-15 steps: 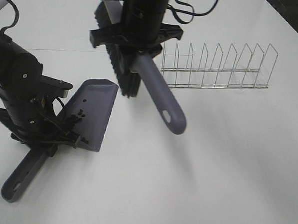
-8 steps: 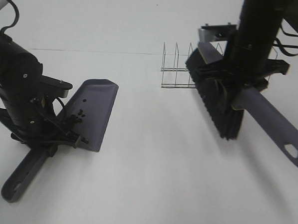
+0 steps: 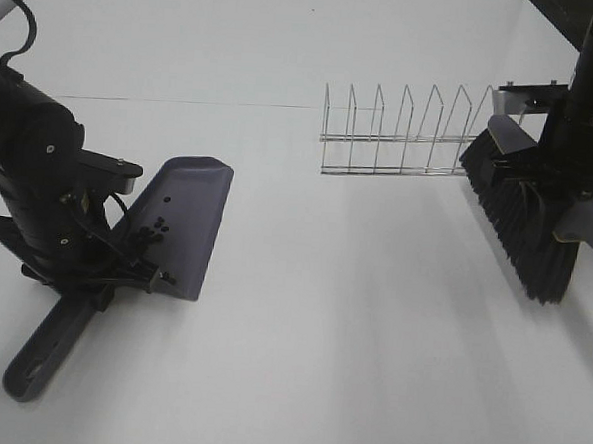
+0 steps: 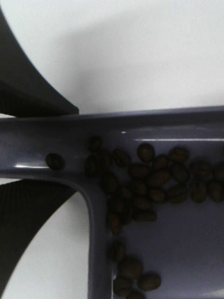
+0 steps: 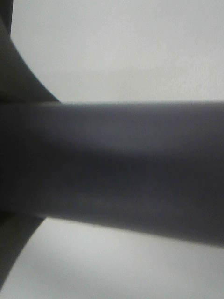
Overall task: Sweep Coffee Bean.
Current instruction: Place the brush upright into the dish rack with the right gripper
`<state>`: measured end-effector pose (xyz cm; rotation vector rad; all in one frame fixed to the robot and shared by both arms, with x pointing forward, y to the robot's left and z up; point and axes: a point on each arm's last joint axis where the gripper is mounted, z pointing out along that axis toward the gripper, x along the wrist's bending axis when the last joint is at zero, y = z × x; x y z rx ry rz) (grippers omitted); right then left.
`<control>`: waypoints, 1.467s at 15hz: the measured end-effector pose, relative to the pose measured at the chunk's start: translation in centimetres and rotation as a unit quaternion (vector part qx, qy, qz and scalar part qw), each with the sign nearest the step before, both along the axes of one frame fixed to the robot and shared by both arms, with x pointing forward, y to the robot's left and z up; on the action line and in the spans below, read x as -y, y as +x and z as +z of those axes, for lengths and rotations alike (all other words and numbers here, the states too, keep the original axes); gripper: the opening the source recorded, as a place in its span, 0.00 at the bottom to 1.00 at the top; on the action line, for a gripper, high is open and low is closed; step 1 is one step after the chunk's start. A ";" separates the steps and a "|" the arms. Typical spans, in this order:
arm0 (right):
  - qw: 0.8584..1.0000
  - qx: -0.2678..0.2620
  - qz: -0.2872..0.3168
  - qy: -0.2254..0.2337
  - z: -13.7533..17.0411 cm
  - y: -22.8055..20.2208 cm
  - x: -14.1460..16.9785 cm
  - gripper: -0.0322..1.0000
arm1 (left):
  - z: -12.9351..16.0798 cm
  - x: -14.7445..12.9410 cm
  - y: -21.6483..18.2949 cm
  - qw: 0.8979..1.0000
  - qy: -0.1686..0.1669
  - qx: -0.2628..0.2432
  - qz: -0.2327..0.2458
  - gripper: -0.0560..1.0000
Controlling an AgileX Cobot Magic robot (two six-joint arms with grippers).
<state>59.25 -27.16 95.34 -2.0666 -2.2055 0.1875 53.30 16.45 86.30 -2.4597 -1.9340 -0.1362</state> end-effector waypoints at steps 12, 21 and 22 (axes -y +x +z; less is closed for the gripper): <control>1.000 -0.003 0.004 -0.010 -4.7 5.6 -0.1 0.30 | 0.0 0.0 0.0 1.000 -0.001 -0.003 0.004 0.36; 0.999 0.039 -0.014 -0.020 -3.1 7.7 1.4 0.30 | 0.1 0.0 0.1 1.000 -0.002 -0.003 0.005 0.36; 0.999 0.046 -0.009 -0.020 -2.8 8.1 1.4 0.30 | 0.1 0.0 0.1 1.000 -0.002 -0.003 0.005 0.36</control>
